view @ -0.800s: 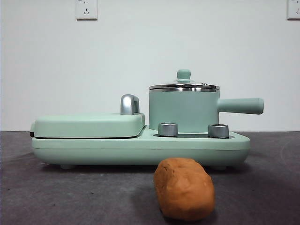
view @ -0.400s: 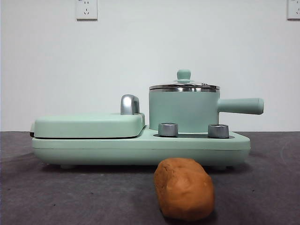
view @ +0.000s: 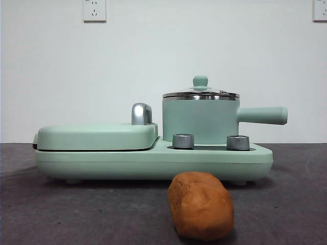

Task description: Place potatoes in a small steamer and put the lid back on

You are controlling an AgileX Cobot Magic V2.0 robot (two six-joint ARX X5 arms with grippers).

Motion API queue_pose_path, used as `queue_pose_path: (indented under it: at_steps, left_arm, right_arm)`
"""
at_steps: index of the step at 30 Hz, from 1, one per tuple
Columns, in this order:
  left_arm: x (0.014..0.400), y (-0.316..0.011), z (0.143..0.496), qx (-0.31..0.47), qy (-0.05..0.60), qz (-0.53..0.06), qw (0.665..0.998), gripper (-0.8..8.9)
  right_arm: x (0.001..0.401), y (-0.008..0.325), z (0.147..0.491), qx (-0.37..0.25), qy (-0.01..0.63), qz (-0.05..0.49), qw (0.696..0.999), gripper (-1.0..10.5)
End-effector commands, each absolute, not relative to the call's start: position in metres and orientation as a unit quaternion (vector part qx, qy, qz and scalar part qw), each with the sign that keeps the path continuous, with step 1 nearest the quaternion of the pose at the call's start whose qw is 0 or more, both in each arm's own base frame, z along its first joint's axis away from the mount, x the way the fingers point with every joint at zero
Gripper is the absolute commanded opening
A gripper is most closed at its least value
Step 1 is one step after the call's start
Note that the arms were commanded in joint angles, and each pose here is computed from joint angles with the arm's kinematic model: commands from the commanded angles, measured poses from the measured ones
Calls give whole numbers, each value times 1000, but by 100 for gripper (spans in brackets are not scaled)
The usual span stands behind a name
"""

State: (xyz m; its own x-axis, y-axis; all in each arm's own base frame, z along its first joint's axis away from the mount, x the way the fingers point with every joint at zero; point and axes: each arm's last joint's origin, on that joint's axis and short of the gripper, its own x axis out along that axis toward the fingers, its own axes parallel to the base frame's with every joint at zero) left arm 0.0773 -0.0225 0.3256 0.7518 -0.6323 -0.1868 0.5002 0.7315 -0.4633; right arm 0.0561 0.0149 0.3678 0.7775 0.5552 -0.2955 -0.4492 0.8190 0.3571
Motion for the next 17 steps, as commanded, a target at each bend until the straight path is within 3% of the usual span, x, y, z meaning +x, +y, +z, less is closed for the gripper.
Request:
queue_pose_path:
  at_steps: [1, 10, 14, 17]
  left_arm:
    - [84, -25, 337, -176, 167, -347, 906, 20]
    - [104, -30, 358, -165, 182, -396, 885, 43]
    - [110, -33, 365, -165, 187, -403, 881, 225]
    - [115, -35, 369, -164, 191, -410, 877, 364]
  right_arm:
    - [61, 16, 376, 104, 190, 302, 928, 16]
    - [70, 17, 379, 104, 199, 323, 919, 16]
    - [70, 17, 379, 105, 198, 331, 917, 30]
    - [69, 17, 378, 106, 200, 331, 916, 207]
